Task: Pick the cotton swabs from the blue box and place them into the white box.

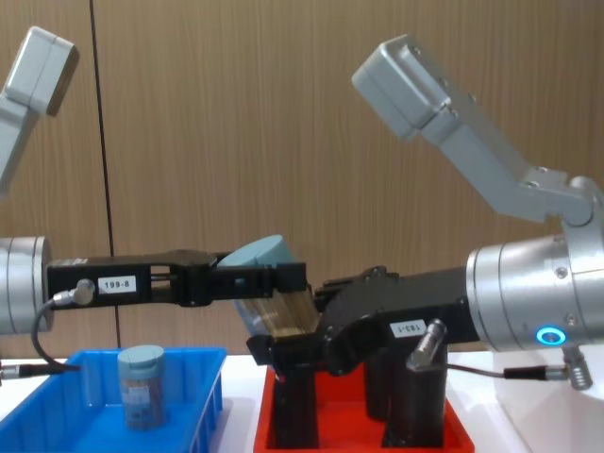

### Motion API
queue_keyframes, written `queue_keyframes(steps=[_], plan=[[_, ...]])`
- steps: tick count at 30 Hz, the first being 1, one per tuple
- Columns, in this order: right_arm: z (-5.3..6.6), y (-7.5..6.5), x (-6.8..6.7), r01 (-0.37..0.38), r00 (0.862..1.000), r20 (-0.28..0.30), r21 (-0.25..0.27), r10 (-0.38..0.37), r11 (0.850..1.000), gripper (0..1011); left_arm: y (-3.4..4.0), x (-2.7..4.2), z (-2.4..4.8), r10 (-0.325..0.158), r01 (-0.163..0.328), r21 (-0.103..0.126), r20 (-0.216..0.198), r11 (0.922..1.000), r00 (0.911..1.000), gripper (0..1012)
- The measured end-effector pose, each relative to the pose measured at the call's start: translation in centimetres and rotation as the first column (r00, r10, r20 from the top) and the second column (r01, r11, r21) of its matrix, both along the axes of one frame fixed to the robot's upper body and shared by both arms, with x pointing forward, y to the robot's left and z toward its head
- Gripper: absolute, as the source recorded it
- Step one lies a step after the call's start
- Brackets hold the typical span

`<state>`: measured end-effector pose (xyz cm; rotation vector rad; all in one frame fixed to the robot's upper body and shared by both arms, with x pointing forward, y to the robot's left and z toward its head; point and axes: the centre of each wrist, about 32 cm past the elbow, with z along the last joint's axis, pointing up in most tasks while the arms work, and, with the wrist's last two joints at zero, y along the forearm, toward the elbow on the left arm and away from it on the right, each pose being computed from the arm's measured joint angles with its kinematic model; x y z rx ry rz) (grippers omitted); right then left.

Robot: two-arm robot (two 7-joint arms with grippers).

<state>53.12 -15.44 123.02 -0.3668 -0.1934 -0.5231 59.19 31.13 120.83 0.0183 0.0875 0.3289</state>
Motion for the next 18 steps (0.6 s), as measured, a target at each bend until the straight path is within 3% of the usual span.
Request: queue_keyframes(steps=[8,18], plan=[[0.01,0.01,-0.09,0.002,1.000,0.003,0.004,-0.002,1.000,624,0.01,0.00,0.00,0.000,0.000,0.000,0.000,1.0000,1.0000,992],[0.05,-0.90,-0.10,0.039,0.999,0.011,0.021,-0.039,0.999,624,0.01,0.00,0.00,0.000,0.000,0.001,0.000,1.0000,1.0000,1004]])
